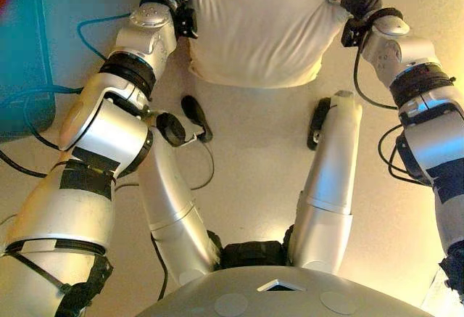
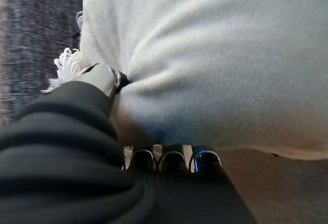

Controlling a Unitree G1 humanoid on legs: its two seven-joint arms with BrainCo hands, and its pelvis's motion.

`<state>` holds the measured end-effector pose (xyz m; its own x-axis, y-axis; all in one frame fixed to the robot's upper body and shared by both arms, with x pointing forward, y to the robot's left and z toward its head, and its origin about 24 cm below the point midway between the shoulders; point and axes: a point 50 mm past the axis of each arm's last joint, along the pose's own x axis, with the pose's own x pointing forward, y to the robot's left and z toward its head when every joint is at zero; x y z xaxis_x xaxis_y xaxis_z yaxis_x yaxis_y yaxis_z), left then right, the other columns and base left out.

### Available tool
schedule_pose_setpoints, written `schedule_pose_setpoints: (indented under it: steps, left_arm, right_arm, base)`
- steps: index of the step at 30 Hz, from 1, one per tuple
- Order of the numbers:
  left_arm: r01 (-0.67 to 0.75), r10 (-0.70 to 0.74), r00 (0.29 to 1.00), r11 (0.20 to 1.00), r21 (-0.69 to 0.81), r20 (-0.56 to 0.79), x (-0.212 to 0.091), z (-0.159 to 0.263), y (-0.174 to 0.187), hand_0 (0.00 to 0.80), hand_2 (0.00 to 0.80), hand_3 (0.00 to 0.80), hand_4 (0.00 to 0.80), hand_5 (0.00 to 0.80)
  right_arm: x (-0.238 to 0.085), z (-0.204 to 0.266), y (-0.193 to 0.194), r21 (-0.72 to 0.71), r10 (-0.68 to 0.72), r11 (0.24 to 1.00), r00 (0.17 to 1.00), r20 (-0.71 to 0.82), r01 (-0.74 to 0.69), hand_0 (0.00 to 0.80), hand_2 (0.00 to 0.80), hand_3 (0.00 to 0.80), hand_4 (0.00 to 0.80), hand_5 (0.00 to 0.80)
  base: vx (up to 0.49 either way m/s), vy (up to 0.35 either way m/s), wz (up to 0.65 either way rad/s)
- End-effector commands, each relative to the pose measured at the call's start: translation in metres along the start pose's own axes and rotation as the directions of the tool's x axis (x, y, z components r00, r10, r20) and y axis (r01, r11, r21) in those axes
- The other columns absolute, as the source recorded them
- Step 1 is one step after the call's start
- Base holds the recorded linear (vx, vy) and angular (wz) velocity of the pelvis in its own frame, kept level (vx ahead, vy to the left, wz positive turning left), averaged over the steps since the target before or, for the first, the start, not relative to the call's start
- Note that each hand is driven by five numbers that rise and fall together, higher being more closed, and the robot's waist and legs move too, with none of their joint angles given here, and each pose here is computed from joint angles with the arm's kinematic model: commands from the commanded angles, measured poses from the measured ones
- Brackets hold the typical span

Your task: Pick up the cushion and take it to the sofa

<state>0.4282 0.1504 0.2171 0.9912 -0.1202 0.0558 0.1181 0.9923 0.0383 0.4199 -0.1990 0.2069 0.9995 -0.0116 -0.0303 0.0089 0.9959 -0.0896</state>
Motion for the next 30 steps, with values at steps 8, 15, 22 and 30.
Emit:
schedule_pose_setpoints:
  steps: [8, 15, 22, 30]
  left_arm:
    - [0.17, -0.138, 0.892, 0.985, -0.037, 0.43, -0.026, 0.024, -0.056, 0.8, 0.8, 0.8, 0.8, 0.8]
    - [0.166, -0.155, 0.885, 0.986, 0.013, 0.439, -0.045, 0.007, -0.054, 0.8, 0.8, 0.8, 0.8, 0.8]
    - [0.159, -0.123, 0.947, 0.982, -0.099, 0.298, -0.065, -0.044, -0.043, 0.8, 0.8, 0.8, 0.8, 0.8]
    - [0.127, -0.109, 0.986, 0.981, -0.146, 0.127, -0.079, -0.095, -0.04, 0.8, 0.8, 0.8, 0.8, 0.8]
  right_arm:
    - [-0.042, 0.009, 0.076, 0.195, 0.218, 0.921, 0.86, 0.462, -0.339, 0.8, 0.8, 0.8, 0.8, 0.8]
    - [-0.069, -0.023, 0.081, 0.254, 0.2, 0.903, 0.863, 0.464, -0.346, 0.8, 0.8, 0.8, 0.8, 0.8]
    - [-0.084, -0.081, 0.077, 0.331, 0.223, 0.89, 0.932, 0.286, -0.314, 0.8, 0.8, 0.8, 0.8, 0.8]
    - [-0.106, -0.133, 0.074, 0.472, 0.237, 0.841, 0.964, 0.118, -0.264, 0.8, 0.8, 0.8, 0.8, 0.8]
  base:
    - [0.01, -0.002, 0.0]
    - [0.106, -0.061, 0.11]
    - [0.205, 0.015, -0.11]
    - [0.217, 0.046, -0.16]
